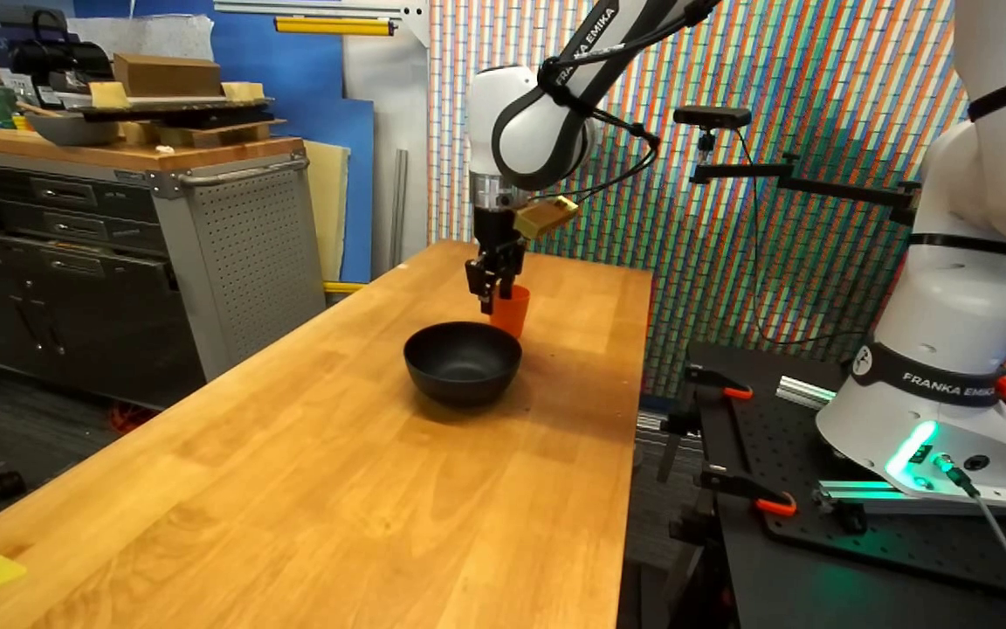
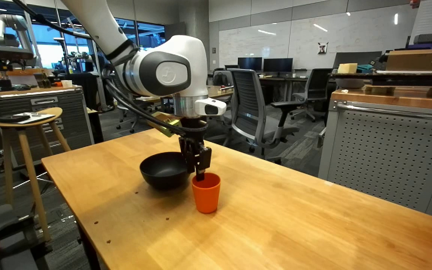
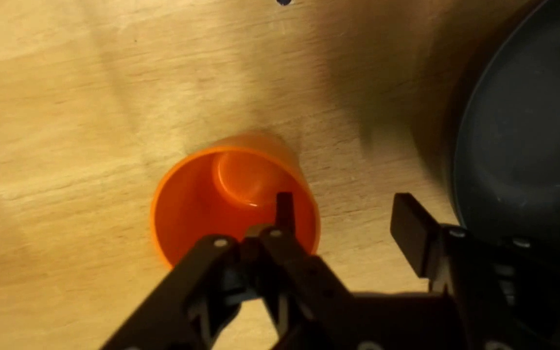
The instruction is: Put the orange cup in the black bowl
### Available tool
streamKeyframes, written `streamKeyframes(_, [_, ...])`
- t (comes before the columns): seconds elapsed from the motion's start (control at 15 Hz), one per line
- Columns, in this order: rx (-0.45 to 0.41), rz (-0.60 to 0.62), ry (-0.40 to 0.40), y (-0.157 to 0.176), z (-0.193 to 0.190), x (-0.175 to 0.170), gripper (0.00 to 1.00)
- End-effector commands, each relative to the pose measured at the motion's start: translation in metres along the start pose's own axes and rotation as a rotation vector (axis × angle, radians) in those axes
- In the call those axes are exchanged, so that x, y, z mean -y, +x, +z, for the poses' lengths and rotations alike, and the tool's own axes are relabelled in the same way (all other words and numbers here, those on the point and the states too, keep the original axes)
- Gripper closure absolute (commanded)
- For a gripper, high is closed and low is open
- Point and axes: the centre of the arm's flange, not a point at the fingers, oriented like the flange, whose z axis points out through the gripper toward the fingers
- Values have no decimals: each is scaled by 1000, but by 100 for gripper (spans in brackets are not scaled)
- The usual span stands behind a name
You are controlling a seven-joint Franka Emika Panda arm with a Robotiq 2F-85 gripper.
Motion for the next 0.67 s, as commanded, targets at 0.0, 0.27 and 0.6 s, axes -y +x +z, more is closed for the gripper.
streamKeyframes(0.0, [-63, -23, -10, 2, 4, 1, 74])
streamKeyframes(0.27, [-87, -7, -13, 7, 7, -8, 97])
streamKeyframes(0.6, [-100, 15, -22, 7, -1, -18, 97])
